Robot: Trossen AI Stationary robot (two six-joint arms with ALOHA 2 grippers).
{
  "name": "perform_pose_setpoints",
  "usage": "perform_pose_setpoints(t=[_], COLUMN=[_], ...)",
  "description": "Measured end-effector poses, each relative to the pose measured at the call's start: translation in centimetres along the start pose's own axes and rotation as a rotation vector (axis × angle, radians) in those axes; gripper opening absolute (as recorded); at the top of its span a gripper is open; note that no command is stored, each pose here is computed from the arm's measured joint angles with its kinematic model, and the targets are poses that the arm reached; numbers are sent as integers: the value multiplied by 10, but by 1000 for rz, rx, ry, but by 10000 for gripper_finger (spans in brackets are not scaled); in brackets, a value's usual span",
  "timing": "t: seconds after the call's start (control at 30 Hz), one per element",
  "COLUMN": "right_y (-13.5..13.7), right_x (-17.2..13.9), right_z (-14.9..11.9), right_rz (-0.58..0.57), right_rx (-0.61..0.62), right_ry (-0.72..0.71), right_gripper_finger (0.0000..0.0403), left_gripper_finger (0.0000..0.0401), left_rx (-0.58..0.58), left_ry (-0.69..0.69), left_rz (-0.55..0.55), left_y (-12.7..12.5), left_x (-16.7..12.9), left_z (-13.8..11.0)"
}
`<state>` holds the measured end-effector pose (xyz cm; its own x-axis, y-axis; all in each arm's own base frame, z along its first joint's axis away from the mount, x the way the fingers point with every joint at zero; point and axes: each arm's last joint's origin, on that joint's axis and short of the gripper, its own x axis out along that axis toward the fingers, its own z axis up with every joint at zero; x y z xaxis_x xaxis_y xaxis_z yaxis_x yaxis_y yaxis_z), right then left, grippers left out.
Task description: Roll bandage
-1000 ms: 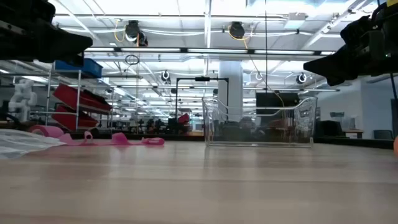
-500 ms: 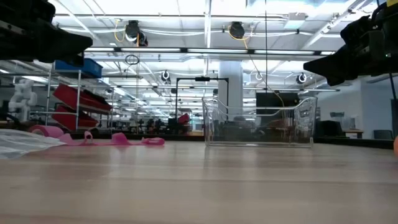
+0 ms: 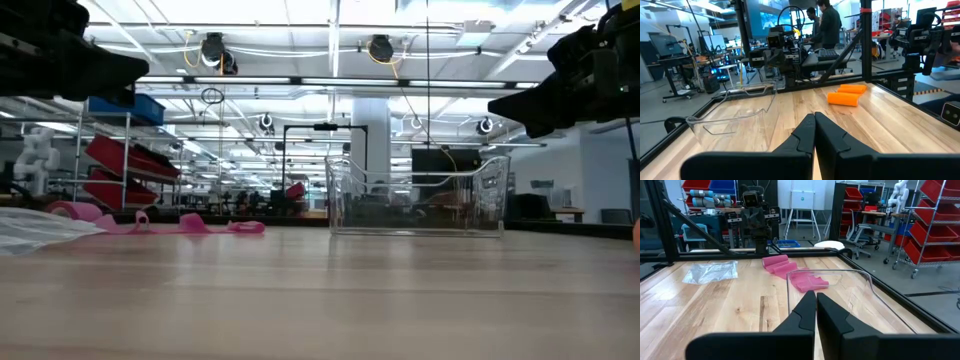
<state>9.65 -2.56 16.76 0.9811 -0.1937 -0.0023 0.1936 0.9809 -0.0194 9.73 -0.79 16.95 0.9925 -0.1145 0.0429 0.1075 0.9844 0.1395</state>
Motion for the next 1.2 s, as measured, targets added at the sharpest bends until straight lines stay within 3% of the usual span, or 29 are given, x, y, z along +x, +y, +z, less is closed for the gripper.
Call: perform_pose_setpoints(t=[0.37,0.47,0.6,0.7,0.93,1.2], right_y=[0,0,0,-1,-2,-4], right_x=[0,0,0,-1,0,9], right_z=[2,2,4,11,13,13], right_rz=[-1,0,4,-7,-55,-76], right_rx=[3,70,263,258,294,324], right_ry=[-20,-23,-37,-111,-145,-133], right_gripper_finger=[0,0,0,0,0,0], left_gripper_finger=[11,11,11,11,11,11], left_rx=[0,0,5,-3,-193,-97], left_ry=[0,0,-51,-105,-217,-212], left_rz=[0,0,7,13,6,59], left_y=[0,0,1,1,3,4], left_x=[0,0,0,-1,-2,-2], left_z=[0,0,5,10,21,20])
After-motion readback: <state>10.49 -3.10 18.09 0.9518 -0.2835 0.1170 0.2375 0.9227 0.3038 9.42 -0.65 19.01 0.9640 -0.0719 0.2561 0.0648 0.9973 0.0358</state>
